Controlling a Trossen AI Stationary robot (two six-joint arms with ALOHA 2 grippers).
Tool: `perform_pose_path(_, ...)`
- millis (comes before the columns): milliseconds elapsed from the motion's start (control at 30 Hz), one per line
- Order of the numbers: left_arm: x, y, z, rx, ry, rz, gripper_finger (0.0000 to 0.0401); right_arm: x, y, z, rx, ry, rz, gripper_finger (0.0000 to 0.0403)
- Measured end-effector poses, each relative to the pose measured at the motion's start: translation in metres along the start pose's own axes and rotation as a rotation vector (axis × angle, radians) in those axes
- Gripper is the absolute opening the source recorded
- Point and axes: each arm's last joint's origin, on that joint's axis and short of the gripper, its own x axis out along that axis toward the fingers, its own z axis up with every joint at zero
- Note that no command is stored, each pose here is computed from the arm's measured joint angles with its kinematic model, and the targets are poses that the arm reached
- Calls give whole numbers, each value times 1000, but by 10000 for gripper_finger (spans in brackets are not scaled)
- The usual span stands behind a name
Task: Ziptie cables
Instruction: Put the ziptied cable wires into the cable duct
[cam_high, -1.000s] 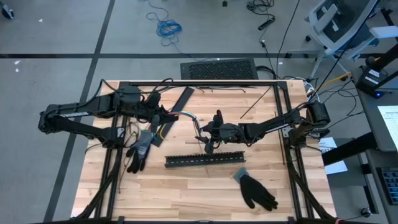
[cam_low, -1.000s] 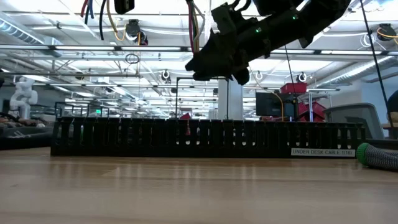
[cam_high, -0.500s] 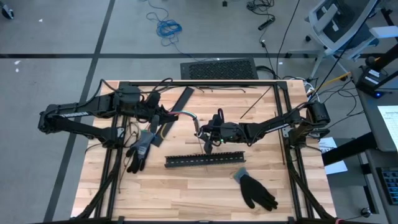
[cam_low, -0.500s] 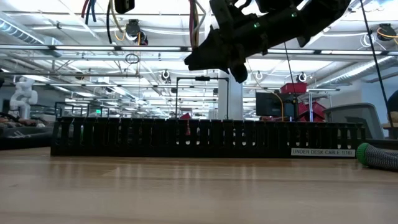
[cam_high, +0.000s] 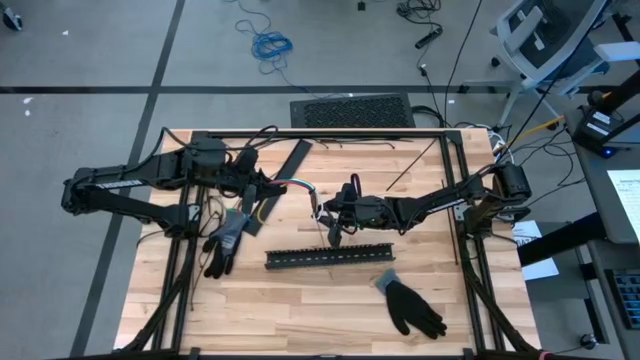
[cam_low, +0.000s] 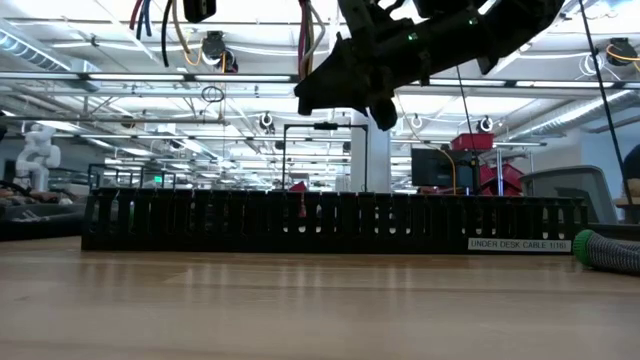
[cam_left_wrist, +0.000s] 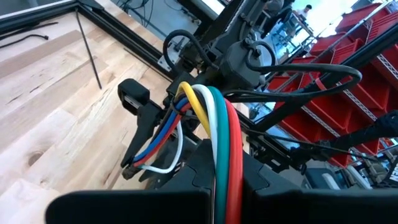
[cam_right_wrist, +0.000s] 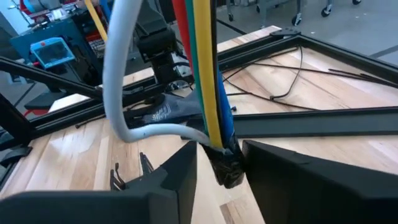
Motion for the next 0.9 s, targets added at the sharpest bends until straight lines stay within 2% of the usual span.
perform_pose_path(167,0,0,0,1,-1,0,24,0,0,0,1,-3,6,90)
perform_pose_path(400,0,0,0,0,-8,12,24,0,0,-4,10,48,32,12)
perform_pose_path(567,0,1,-2,4,9,27,24,-4,0,-4,66,107,43,7)
perform_pose_path(700,4,3,-11,26,72,81,24,-16,-1,-1,42,188,41,3)
perform_pose_path(900,18,-2,-19,45,117,81,24,-40,-3,12,29,266,45,0)
